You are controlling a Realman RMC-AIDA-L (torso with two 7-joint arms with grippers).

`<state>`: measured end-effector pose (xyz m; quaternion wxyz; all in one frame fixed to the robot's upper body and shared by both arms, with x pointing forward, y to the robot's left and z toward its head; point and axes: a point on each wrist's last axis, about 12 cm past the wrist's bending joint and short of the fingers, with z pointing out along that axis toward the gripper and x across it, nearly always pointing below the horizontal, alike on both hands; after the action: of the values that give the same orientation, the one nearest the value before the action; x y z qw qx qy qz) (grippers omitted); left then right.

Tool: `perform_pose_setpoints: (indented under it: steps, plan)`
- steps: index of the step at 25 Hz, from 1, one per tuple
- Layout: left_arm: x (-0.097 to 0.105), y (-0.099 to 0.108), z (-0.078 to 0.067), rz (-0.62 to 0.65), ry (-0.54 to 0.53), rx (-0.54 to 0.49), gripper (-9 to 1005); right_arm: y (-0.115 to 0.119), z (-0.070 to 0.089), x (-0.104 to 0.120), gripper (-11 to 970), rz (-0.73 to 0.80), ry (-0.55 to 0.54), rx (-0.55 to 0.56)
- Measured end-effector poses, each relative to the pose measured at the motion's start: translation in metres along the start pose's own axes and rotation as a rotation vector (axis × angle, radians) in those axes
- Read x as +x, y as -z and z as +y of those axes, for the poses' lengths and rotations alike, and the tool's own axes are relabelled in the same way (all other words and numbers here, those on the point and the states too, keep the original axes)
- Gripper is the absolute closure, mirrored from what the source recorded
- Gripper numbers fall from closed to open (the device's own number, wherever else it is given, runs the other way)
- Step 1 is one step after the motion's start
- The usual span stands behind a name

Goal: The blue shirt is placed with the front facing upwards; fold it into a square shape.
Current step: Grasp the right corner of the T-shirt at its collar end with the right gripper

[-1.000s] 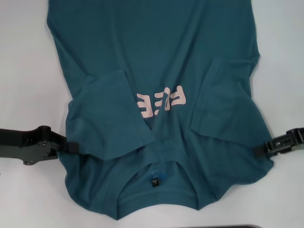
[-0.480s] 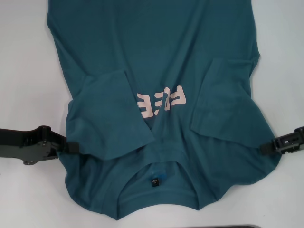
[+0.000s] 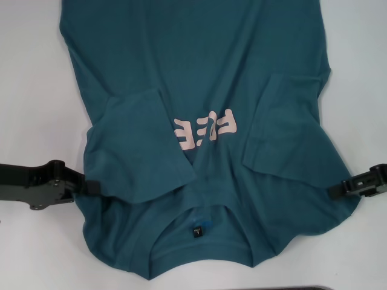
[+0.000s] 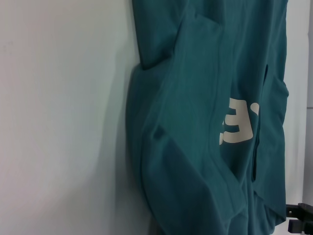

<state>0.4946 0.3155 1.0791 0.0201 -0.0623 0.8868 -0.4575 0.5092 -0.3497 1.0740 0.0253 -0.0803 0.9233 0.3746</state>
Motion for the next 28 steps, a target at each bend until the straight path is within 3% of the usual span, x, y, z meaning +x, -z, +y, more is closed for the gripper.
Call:
perform_pose_setpoints:
  steps: [10,17,23,28]
  plan:
    - [-0.001,0.000,-0.001,0.003,-0.002,0.002,963,-0.009,0.008,-0.007,259,0.001,0.024,-0.026]
    - [-0.002,0.000,-0.003,0.005,-0.007,0.004,963,-0.001,0.006,-0.006,283,-0.028,0.006,-0.024]
    - [-0.002,0.000,-0.004,0.006,-0.010,0.005,962,0.000,0.008,-0.006,522,-0.021,0.006,-0.020]
    - [-0.002,0.000,-0.004,0.006,-0.009,0.005,963,0.000,0.008,-0.006,628,-0.011,0.003,-0.016]
